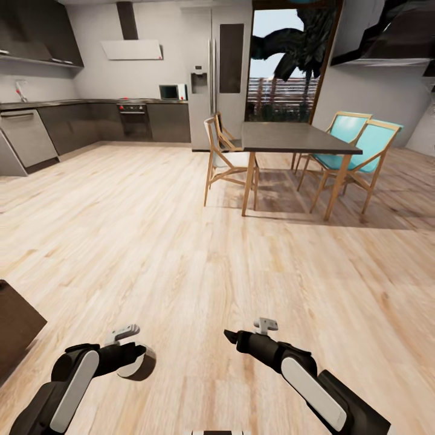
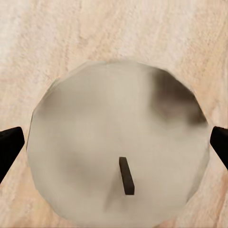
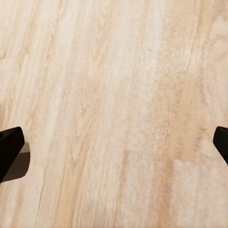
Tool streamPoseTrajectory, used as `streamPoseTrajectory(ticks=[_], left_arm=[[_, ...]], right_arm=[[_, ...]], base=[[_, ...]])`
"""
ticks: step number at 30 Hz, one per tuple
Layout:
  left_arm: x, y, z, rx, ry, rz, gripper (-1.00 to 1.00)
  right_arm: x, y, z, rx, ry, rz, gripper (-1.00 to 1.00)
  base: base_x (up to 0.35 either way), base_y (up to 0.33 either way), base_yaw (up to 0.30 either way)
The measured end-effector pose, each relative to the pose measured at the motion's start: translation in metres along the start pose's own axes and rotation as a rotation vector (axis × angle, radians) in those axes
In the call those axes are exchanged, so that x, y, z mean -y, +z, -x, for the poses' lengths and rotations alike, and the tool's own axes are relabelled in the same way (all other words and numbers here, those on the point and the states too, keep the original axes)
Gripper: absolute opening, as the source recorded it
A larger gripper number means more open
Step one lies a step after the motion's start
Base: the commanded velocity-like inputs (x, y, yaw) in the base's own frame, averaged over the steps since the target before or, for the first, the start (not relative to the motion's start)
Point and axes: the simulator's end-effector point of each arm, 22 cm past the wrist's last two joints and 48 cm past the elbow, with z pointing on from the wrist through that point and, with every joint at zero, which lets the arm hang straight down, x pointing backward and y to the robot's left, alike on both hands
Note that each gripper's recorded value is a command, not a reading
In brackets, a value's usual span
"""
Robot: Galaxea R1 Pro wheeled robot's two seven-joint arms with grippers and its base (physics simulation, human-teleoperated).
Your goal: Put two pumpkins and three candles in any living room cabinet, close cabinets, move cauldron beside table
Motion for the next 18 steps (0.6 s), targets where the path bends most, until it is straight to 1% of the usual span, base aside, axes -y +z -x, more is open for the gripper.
streamPoseTrajectory(ticks=[5, 9, 11, 12, 14, 15, 16, 18], left_arm=[[0.002, -0.008, 0.006, 0.020, -0.001, 0.002, -1.00], [0.003, -0.014, 0.011, 0.036, 0.002, 0.000, -1.00], [0.004, -0.017, 0.014, 0.044, 0.003, -0.001, -1.00], [0.003, -0.019, 0.015, 0.047, 0.003, 0.005, -1.00], [-0.003, -0.022, 0.017, 0.047, 0.003, 0.040, -1.00], [-0.006, -0.024, 0.018, 0.045, 0.003, 0.062, -1.00], [-0.005, -0.023, 0.016, 0.042, -0.002, 0.070, -1.00], [-0.003, -0.022, 0.015, 0.039, -0.007, 0.071, -1.00]], right_arm=[[-0.003, -0.006, 0.008, 0.017, -0.006, -0.002, 1.00], [0.000, -0.013, 0.028, 0.057, 0.009, -0.011, 1.00], [0.005, -0.016, 0.033, 0.069, 0.013, -0.038, 1.00], [0.011, -0.018, 0.035, 0.073, 0.017, -0.072, 1.00], [0.019, -0.021, 0.039, 0.073, 0.022, -0.119, 1.00], [0.020, -0.022, 0.040, 0.073, 0.024, -0.132, 1.00], [0.023, -0.022, 0.040, 0.072, 0.026, -0.142, 1.00], [0.027, -0.022, 0.040, 0.071, 0.027, -0.151, 1.00]], base=[[0.000, 0.000, 0.000], [0.000, 0.000, 0.000], [0.000, 0.000, 0.000], [0.000, 0.000, 0.000], [0.000, 0.000, -0.012], [0.000, 0.000, -0.106], [0.000, 0.000, -0.154], [0.000, 0.000, -0.187]])
